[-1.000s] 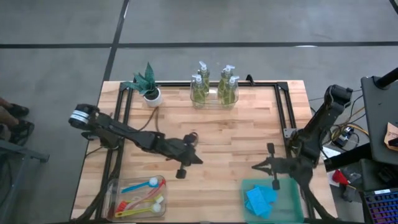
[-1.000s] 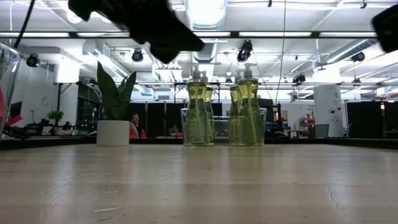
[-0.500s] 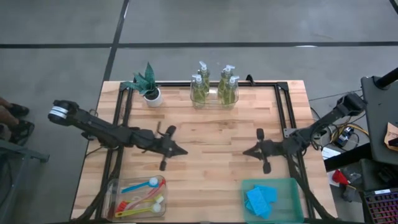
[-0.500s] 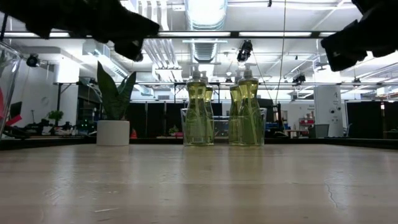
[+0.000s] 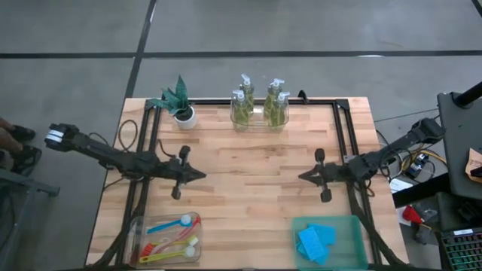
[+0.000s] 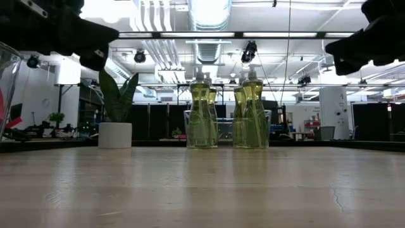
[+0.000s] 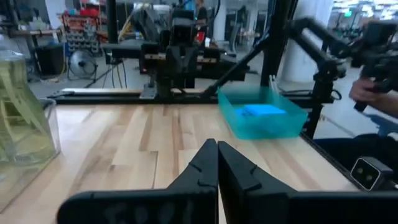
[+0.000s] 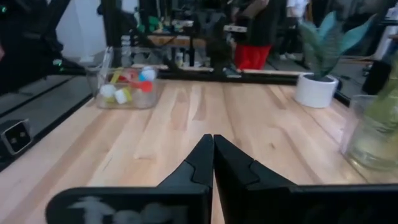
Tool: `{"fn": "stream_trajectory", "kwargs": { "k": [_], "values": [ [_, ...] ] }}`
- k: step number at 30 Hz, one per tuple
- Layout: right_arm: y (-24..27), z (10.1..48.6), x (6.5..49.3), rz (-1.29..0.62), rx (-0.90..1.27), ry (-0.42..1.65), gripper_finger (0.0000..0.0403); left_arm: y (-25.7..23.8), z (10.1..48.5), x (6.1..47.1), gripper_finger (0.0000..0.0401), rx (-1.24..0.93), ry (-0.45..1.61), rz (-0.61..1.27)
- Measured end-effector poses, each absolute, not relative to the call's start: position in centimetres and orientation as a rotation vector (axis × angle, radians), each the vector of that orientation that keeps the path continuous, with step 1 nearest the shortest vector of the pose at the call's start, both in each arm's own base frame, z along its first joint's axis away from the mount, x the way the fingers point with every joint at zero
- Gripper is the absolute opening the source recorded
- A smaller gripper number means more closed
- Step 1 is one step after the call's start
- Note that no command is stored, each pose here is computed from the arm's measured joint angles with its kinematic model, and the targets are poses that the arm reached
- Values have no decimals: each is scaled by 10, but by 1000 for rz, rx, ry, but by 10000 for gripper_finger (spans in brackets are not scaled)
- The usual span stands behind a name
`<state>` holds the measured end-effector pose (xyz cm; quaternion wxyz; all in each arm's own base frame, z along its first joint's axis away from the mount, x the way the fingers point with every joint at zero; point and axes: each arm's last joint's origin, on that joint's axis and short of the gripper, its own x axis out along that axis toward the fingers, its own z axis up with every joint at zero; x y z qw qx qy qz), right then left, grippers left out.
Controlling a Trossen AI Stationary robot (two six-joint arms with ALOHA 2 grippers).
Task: Pick & Place Kitchen Sink Supplies
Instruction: Return to Home Position
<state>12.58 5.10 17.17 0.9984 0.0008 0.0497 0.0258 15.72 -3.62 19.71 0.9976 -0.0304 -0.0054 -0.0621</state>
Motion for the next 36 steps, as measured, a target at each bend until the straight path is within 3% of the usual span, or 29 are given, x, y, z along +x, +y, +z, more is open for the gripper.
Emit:
{"fn": "stream_trajectory", "kwargs": {
  "k": [10,26,36],
  "values": [
    [26,162,113,78,43,71,8,-29,189,131,0,-60,-112,-125],
    [10,167,98,64,11,65,8,-22,178,105,0,-75,-104,-112],
    [10,166,99,65,-250,72,8,-20,171,103,0,-17,-40,-58]
  ]
}}
